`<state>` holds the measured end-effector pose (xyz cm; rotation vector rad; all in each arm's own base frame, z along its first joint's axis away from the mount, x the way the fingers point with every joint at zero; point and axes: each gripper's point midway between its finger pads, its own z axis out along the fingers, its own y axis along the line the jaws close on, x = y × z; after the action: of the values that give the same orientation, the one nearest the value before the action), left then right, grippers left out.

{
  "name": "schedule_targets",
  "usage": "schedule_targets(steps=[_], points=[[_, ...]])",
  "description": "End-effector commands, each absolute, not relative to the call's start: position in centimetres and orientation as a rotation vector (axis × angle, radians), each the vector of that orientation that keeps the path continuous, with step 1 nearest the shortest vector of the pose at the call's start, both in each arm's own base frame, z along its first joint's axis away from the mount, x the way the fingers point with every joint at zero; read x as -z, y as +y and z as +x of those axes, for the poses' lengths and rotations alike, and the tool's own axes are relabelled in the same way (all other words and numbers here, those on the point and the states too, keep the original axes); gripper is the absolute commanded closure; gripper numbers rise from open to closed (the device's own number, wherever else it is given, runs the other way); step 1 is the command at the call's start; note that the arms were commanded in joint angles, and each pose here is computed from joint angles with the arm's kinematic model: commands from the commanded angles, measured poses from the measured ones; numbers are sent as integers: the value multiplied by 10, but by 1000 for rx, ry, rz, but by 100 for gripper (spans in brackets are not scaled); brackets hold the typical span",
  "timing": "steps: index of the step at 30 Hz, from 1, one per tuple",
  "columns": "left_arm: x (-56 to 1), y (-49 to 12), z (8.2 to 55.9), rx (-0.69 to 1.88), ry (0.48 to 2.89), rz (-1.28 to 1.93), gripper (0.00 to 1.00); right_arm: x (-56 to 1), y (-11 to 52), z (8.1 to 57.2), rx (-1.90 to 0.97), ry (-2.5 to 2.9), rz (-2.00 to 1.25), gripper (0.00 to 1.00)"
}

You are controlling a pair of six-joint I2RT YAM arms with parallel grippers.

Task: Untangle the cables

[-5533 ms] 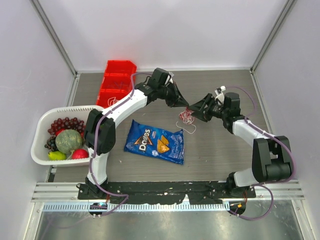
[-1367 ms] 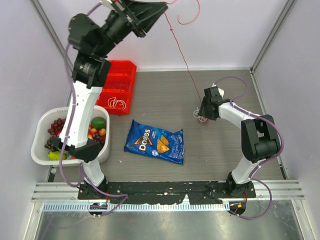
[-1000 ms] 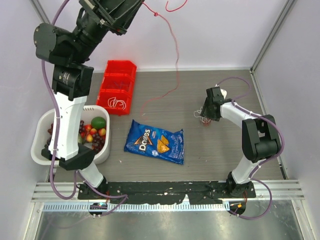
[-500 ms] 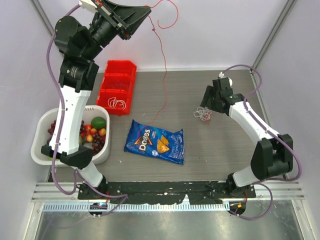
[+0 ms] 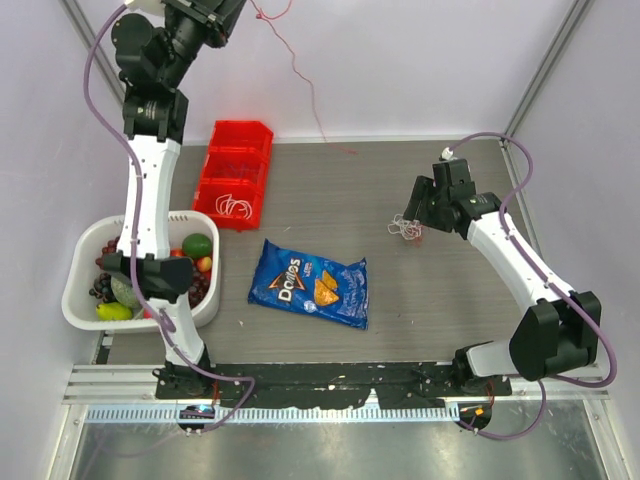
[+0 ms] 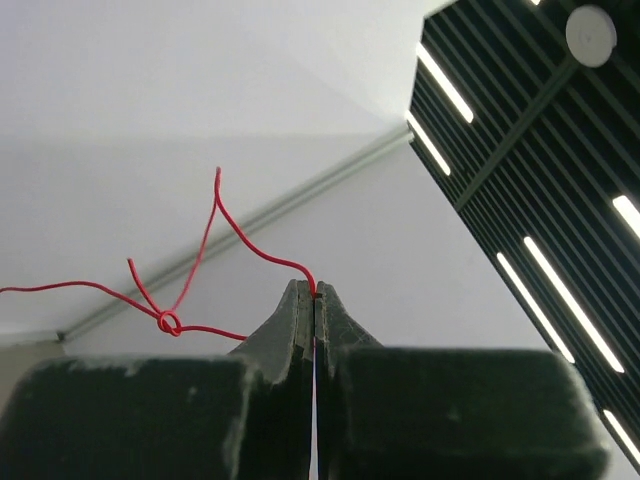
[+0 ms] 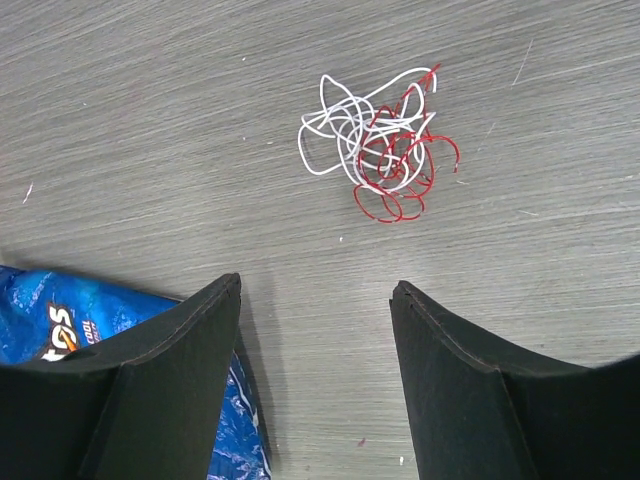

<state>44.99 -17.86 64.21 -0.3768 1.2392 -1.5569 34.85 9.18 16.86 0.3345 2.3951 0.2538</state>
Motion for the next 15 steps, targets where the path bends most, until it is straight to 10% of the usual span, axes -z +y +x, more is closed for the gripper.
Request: schedule_targets(steps=[1,15], points=[[-648,-127,499,1440,1064,-400,100,-188,93,346,-274,2353,295,33],[-496,-12,637,1159,1198,-600,100,-169,89,341,-262,2430,290,34]])
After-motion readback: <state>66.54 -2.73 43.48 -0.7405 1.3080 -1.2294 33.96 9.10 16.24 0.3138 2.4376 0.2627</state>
